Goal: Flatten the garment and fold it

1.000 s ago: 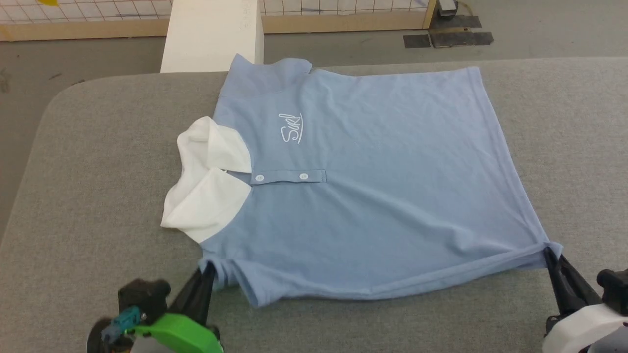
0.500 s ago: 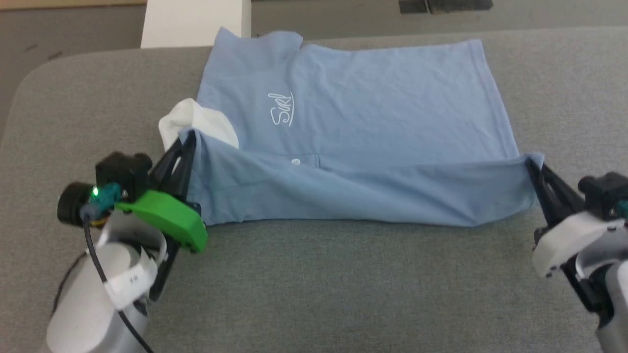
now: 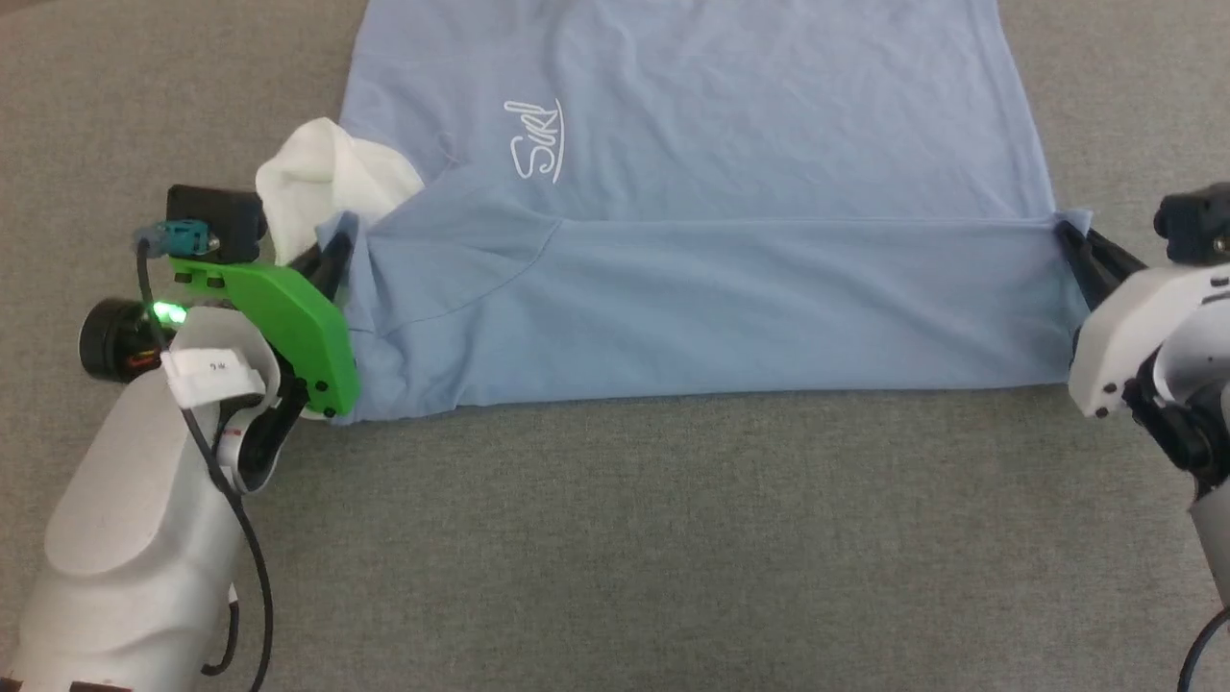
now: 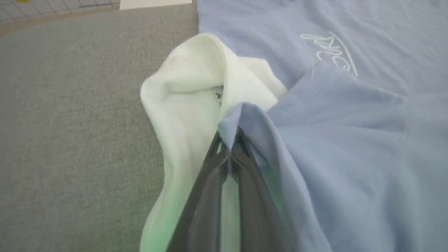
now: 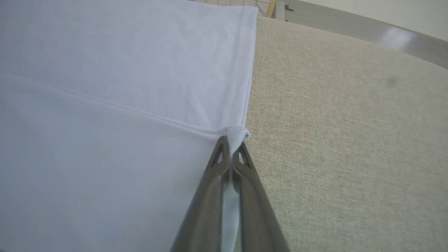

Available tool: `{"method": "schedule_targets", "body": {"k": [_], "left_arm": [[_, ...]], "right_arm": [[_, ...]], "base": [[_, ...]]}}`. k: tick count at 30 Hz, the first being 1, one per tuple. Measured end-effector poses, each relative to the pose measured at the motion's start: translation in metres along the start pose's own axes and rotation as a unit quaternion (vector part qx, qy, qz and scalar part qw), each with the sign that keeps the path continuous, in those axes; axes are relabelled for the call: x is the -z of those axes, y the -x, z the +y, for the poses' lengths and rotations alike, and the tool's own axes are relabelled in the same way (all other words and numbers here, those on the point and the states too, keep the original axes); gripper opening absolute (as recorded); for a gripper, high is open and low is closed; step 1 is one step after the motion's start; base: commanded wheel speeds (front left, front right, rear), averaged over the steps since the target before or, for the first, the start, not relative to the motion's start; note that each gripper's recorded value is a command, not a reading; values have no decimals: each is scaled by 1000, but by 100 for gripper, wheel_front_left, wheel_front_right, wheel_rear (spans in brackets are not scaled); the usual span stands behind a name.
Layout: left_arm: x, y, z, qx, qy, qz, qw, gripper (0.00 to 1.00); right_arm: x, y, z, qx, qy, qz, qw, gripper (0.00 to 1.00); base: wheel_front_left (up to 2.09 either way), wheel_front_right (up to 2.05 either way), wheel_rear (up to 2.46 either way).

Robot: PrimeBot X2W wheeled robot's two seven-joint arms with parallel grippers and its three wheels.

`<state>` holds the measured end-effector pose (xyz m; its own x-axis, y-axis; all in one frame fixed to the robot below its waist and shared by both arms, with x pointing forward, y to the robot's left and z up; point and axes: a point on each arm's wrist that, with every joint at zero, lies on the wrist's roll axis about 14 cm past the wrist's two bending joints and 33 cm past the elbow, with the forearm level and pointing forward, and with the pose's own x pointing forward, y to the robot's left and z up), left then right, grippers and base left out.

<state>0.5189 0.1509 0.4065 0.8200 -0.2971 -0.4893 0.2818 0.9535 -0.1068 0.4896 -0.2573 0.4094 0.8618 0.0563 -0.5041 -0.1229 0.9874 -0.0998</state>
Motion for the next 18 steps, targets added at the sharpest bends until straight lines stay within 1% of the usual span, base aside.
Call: {"method": "schedule_targets", "body": {"k": [2,6,7,8,9,10,11,14,16,18], "left_arm": [[26,-4,6,-5,17,58,998,0],[37,-7,9,-6,48,104,993,0],[37,-7,9,-7,51,106,993,18],[35,-6,9,-8,54,105,993,45],[33,-5,10,-9,56,100,993,100],[30,-4,11,-12,57,93,994,100],[25,-3,12,-15,59,81,995,100],[12,3,16,-31,60,28,997,100],[-6,11,18,-43,50,-33,997,100],[-29,23,24,-65,42,-106,991,100]], "right_arm": [[11,-9,3,-7,-12,37,999,0],[25,-18,4,-14,-38,101,994,0],[25,-20,3,-14,-44,108,993,0],[24,-21,3,-15,-50,115,992,0],[23,-21,3,-15,-53,120,991,25],[21,-21,3,-15,-54,119,991,80],[19,-21,3,-16,-58,118,991,100],[5,-19,4,-16,-66,89,994,100],[-7,-15,4,-16,-72,54,996,100],[-15,-8,4,-13,-76,25,997,100]], "base": [[0,0,0],[0,0,0],[0,0,0],[0,0,0],[0,0,0],[0,0,0],[0,0,0],[0,0,0],[0,0,0],[0,0,0]]}}
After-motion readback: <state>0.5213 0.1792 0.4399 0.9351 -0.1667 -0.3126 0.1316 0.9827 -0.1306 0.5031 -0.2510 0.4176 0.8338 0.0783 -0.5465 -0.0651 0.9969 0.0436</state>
